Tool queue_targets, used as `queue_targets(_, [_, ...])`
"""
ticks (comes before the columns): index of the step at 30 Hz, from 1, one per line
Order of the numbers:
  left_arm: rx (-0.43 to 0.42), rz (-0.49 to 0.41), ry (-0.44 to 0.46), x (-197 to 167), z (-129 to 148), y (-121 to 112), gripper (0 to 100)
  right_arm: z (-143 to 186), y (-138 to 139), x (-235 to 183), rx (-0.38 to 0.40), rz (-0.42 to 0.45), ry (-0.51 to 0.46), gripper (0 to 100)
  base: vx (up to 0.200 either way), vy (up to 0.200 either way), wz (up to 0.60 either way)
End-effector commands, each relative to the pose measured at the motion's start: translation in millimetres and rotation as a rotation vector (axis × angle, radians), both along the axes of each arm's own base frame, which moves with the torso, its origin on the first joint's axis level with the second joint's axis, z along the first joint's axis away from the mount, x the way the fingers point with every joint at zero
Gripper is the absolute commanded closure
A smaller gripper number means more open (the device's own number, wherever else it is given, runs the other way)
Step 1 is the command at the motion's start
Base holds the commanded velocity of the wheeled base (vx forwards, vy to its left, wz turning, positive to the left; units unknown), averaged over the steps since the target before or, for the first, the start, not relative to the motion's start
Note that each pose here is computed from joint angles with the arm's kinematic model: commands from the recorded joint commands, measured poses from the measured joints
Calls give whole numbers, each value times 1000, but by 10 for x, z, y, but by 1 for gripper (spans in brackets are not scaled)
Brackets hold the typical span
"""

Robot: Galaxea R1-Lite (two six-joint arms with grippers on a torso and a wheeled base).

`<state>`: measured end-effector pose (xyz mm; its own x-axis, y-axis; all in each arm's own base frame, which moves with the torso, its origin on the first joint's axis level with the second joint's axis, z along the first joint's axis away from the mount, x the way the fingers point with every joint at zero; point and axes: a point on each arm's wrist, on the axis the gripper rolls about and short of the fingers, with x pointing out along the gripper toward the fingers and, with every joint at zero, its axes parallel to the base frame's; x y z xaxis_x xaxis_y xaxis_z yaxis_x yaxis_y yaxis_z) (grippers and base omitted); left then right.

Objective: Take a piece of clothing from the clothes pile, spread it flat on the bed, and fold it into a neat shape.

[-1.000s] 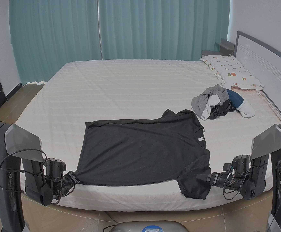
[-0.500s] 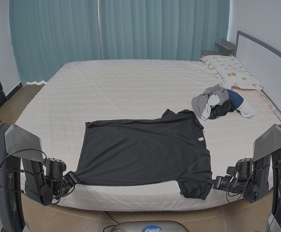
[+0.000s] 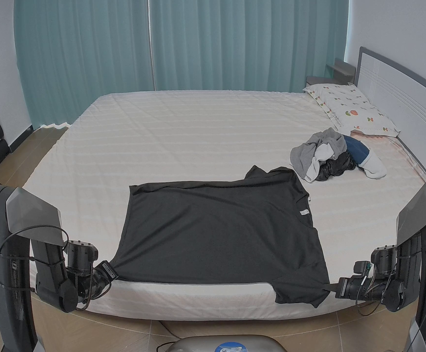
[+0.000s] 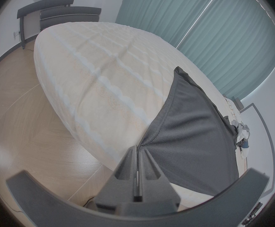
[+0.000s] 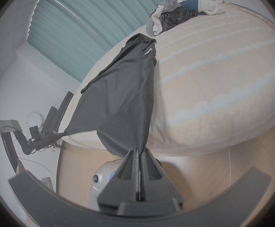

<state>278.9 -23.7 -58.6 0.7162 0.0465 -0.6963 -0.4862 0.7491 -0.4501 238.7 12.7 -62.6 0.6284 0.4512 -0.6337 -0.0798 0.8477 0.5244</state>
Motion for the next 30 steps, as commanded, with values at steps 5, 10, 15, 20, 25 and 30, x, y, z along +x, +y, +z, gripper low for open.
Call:
queue_targets(5, [15, -2, -3, -94, 18, 27, 100, 39, -9, -92, -18, 23, 2, 100, 0, 0, 0])
queue_targets(10, [37, -27, -30, -158, 35, 33, 100, 21, -8, -148, -34, 68, 8, 100, 0, 0, 0])
queue_targets(15, [63, -59, -14, -235, 13, 34, 100, 52, -50, -185, 7, 92, 7, 100, 0, 0, 0])
queue_targets(20, [63, -66, -9, -285, 8, 38, 100, 44, -99, -189, 8, 104, -5, 100, 0, 0, 0])
queue_targets(25, [56, -83, 3, -321, 5, 19, 100, 54, -98, -207, 24, 120, -3, 100, 0, 0, 0])
queue_targets(30, [64, -128, 30, -363, -28, 21, 100, 46, -126, -247, 19, 154, -11, 100, 0, 0, 0])
